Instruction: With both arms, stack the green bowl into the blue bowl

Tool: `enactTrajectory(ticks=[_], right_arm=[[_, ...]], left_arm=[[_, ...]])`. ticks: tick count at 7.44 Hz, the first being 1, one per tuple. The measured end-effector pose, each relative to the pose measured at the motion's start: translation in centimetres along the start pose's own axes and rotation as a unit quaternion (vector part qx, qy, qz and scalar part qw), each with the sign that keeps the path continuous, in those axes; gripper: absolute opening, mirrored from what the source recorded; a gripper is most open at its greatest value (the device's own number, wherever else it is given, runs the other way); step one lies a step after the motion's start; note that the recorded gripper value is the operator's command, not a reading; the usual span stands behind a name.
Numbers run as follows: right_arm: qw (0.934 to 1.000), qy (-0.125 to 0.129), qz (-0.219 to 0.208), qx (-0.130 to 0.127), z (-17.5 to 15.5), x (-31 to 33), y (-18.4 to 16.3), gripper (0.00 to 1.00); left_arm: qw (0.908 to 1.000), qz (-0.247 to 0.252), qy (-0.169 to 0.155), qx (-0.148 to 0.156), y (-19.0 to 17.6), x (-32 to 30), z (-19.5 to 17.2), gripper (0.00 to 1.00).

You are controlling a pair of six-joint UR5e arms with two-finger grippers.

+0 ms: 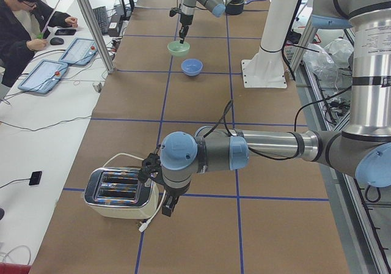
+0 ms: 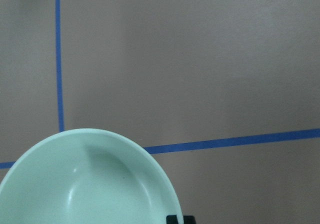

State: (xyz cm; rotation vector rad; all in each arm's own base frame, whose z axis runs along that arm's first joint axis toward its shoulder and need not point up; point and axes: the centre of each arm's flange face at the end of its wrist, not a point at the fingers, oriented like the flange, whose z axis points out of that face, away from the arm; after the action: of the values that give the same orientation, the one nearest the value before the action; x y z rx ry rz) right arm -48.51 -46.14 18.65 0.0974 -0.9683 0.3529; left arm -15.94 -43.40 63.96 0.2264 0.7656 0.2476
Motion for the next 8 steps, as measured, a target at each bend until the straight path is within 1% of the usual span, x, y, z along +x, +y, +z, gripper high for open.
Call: enactTrajectory(ticks=[1,2,3,5,8], right_arm=[[0.9999,0.011,-0.002,0.003,1.1,-1.1,2.9,0.0],[0.9998,0.021,-0.006,0.003,2.3,-1.3,4.9,0.0],[0.9995,0.031,-0.009,0.002,3.3,-1.1,5.9,0.0],[0.9989,0.045,-0.011,0.0,4.9,-0.5,6.4,0.0],[0.9983,0.057,-0.014,0.0,6.1,-0.1,6.4,0.0]], left_arm=[[1.0,-0.001,0.0,-0.001,0.1,-0.1,0.1,1.0],[1.0,-0.002,0.001,-0.002,0.3,-0.1,0.2,1.0],[1.0,-0.004,0.002,-0.004,0.7,-0.1,0.4,1.0],[1.0,-0.002,0.002,-0.002,1.1,-0.1,0.6,1.0],[1.0,-0.003,0.003,-0.002,1.8,-0.1,1.0,1.0]])
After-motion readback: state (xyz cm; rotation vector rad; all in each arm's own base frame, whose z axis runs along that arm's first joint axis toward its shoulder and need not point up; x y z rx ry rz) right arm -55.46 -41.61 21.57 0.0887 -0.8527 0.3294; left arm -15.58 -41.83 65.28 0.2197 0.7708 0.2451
